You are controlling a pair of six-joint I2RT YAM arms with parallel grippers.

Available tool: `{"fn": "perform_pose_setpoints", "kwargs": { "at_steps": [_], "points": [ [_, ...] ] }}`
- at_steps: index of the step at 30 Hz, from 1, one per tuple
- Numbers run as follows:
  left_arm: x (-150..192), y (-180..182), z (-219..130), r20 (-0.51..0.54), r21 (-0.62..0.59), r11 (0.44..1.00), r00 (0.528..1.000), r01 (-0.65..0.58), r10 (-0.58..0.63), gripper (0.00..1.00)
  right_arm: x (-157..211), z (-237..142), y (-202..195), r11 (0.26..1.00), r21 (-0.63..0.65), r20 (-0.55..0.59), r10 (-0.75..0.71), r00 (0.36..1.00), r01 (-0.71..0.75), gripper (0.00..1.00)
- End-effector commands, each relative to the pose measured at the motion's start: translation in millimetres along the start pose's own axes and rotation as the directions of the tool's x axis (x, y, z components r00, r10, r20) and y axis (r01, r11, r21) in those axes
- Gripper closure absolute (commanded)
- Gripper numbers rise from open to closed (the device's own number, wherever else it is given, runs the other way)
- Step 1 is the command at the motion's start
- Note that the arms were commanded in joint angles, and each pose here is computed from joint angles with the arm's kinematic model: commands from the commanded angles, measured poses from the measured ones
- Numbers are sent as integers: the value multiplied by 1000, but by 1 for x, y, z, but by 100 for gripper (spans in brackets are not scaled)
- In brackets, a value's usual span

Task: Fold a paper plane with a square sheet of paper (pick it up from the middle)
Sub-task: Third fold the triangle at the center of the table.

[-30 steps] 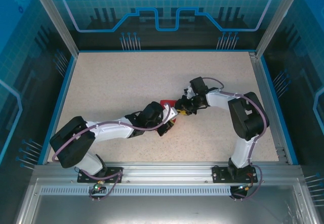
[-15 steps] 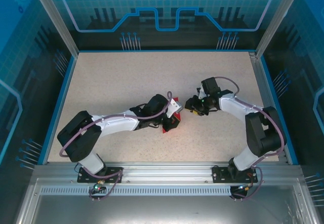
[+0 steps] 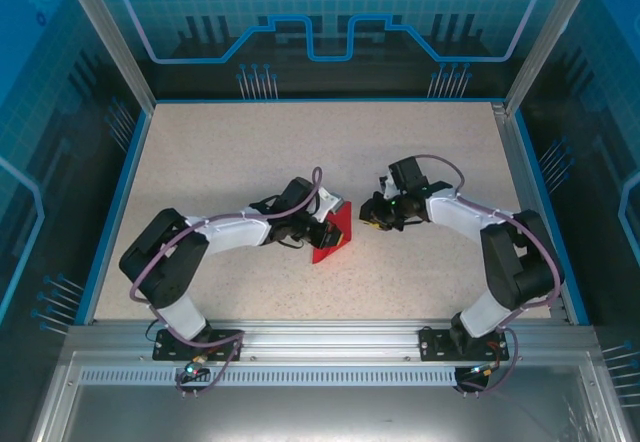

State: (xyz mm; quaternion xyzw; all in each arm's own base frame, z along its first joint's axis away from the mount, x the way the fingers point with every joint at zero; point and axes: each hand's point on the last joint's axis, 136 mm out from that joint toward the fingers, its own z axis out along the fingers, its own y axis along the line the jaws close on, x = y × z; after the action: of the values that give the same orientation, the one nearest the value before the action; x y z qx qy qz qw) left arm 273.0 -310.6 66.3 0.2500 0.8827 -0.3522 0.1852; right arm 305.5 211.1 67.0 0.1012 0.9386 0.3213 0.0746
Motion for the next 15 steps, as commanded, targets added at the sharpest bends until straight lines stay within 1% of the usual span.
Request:
{"fn": "perform_pose_setpoints", "kwargs": {
  "at_steps": [1,8,15],
  "points": [
    [0,-5,0,-32,46,998,999,44,-42,98,0,13,16,999,-33,-29,-9,1000,8,80],
    [0,0,-1,-34,44,996,997,71,-70,98,-5,45,23,999,-43,-76,3,997,-6,82],
    [2,4,-3,-35,50,995,996,87,-86,98,-11,64,23,999,-35,-97,14,995,-18,83]
  ]
}}
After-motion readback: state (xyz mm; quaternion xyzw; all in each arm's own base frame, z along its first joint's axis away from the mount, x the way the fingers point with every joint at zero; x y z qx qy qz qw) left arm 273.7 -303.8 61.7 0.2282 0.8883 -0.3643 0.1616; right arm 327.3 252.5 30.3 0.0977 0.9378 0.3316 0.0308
